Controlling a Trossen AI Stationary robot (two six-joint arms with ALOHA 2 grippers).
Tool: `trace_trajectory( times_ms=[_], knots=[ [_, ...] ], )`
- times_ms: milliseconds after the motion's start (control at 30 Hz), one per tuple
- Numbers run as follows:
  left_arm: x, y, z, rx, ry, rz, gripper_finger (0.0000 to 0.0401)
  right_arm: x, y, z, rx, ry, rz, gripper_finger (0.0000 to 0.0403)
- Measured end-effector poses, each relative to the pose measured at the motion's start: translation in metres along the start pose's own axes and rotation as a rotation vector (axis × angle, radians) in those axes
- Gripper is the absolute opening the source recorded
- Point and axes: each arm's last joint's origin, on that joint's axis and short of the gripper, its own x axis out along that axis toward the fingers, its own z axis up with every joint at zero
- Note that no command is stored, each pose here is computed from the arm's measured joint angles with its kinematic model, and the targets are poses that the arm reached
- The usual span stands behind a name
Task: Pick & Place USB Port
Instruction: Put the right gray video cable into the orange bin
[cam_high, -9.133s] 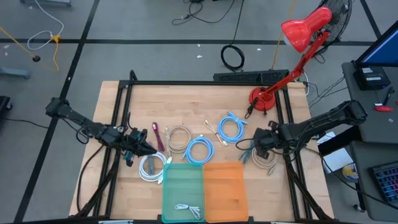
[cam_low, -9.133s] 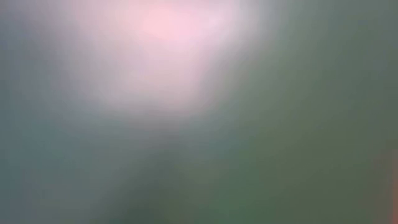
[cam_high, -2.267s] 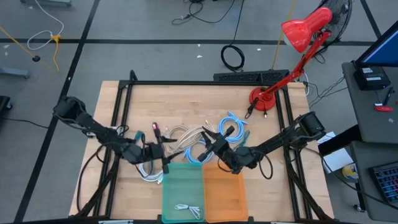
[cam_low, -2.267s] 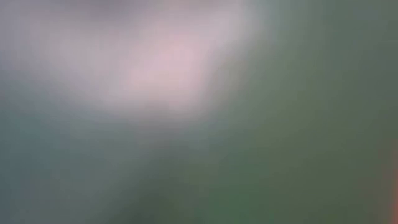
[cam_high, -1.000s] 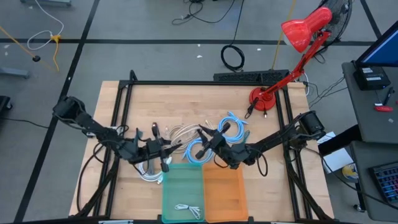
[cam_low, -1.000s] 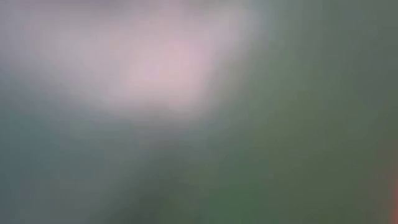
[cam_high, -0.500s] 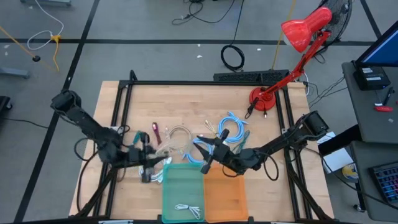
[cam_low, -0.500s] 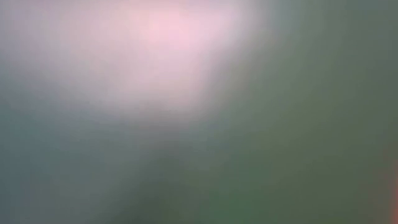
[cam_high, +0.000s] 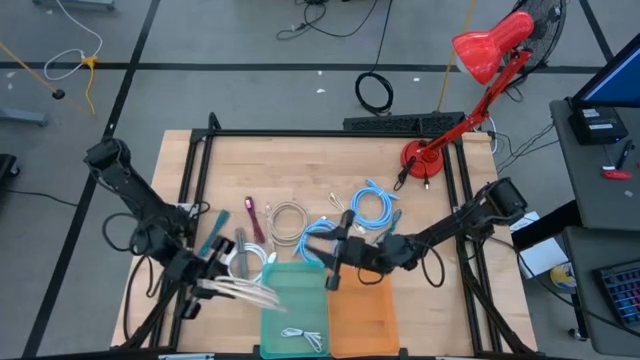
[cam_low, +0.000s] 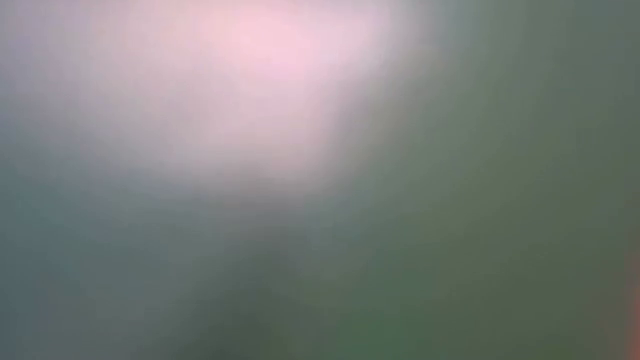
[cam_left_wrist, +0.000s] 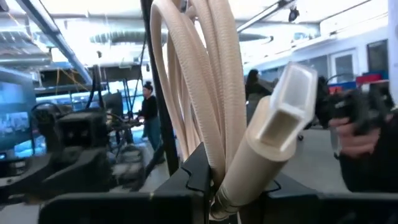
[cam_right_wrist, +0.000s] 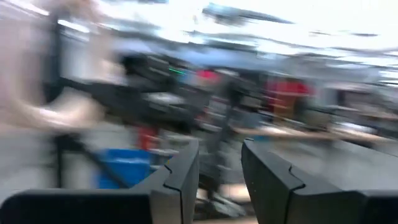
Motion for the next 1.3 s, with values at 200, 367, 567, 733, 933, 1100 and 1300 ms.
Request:
trace_trajectory(
  times_ms=[200, 367, 567, 733, 933, 1100, 1300],
  knots=[
    [0.001, 0.002, -0.001, -0.004, -0.008, -0.054, 0.0041, 0.004, -0.003, 0.009, 0.242, -0.141, 0.491, 0.0114],
    [0.007, 0.011, -0.010, -0.015, 0.035, -0.023, 0.0041, 0.005, -0.005, 0.007, 0.255, -0.117, 0.508, 0.0115],
    [0.016, 0.026, -0.025, -0.057, 0.073, -0.013, 0.0041, 0.006, -0.006, 0.006, 0.278, -0.103, 0.513, 0.0133],
    [0.018, 0.034, -0.028, -0.072, 0.078, -0.019, 0.0041, 0.006, -0.006, 0.006, 0.314, -0.095, 0.517, 0.0179],
    [0.018, 0.035, -0.028, -0.069, 0.080, -0.011, 0.0041, 0.006, -0.006, 0.006, 0.319, -0.095, 0.517, 0.0228],
    [0.018, 0.037, -0.029, -0.056, 0.087, 0.042, 0.0041, 0.009, -0.004, 0.009, 0.318, -0.087, 0.518, 0.0246],
    [0.019, 0.046, -0.031, -0.066, 0.101, 0.088, 0.0041, 0.022, 0.009, 0.006, 0.312, -0.043, 0.532, 0.0249]
  ],
)
